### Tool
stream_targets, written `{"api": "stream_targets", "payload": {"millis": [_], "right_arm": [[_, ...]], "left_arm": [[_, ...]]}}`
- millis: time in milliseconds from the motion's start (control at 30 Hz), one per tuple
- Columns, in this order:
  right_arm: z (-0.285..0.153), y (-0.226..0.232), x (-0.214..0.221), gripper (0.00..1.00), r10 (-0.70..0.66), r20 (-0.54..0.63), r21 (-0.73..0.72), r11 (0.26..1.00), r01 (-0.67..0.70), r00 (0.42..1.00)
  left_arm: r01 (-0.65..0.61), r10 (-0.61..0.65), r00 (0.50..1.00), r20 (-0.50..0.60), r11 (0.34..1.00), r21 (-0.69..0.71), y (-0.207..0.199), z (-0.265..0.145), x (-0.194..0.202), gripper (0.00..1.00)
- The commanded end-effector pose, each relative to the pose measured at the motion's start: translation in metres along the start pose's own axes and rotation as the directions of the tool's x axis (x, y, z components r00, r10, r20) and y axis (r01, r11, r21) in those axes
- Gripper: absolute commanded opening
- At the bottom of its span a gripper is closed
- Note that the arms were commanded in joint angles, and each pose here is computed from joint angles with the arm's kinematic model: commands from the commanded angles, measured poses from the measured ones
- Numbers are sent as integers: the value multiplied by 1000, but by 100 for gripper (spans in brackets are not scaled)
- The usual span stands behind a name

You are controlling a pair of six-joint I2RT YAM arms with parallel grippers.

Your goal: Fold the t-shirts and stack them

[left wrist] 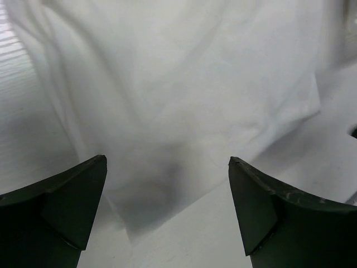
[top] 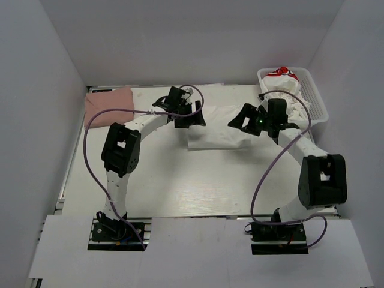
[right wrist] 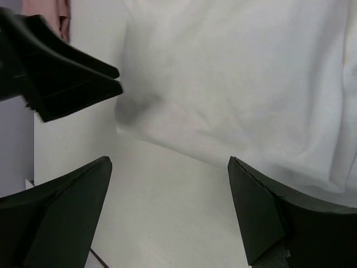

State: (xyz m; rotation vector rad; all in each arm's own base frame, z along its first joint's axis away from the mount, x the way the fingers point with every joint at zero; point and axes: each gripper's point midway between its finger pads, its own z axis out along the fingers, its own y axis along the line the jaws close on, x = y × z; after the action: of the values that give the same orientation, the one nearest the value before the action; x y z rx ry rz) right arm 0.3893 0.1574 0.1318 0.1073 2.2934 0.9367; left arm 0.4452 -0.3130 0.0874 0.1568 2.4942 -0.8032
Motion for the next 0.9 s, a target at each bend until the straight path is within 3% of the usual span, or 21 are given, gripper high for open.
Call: {"api": "stream_targets", "payload": {"millis": [0, 267, 400, 533, 633, 767, 800, 867], "right_arm": [[-19, 25, -17, 90, -121, 57, -44, 991, 124, 991], [-42, 31, -26, 90, -154, 124, 7, 988, 154, 980], [-46, 28, -29, 90, -160, 134, 33, 987, 157, 978], [-51, 29, -28, 90, -162, 145, 39, 987, 158, 976], [-51, 26, -27, 90, -161, 149, 50, 987, 155, 976], [-55, 25, -27, 90, -164, 164, 65, 986, 156, 973], [-58, 25, -28, 90, -160, 169, 69, 986, 150, 973], [-62, 26, -30, 90, -176, 183, 83, 983, 163, 967]], "left_arm": [[13, -12, 1000, 6, 990, -144, 21, -12, -7, 100], [17, -38, 997, -61, 951, -307, 54, 21, -3, 100], [29, -61, 994, -90, 946, -322, 58, 39, 5, 89], [-3, -35, 993, -113, 946, -324, 55, 51, 13, 71], [-68, 16, 988, -155, 941, -333, 50, 61, 28, 52], [-152, 94, 978, -184, 930, -336, 43, 62, 29, 22], [-193, 133, 972, -191, 920, -340, 41, 60, 27, 0], [-247, 198, 968, -154, 862, -443, 50, 40, 1, 0]]}}
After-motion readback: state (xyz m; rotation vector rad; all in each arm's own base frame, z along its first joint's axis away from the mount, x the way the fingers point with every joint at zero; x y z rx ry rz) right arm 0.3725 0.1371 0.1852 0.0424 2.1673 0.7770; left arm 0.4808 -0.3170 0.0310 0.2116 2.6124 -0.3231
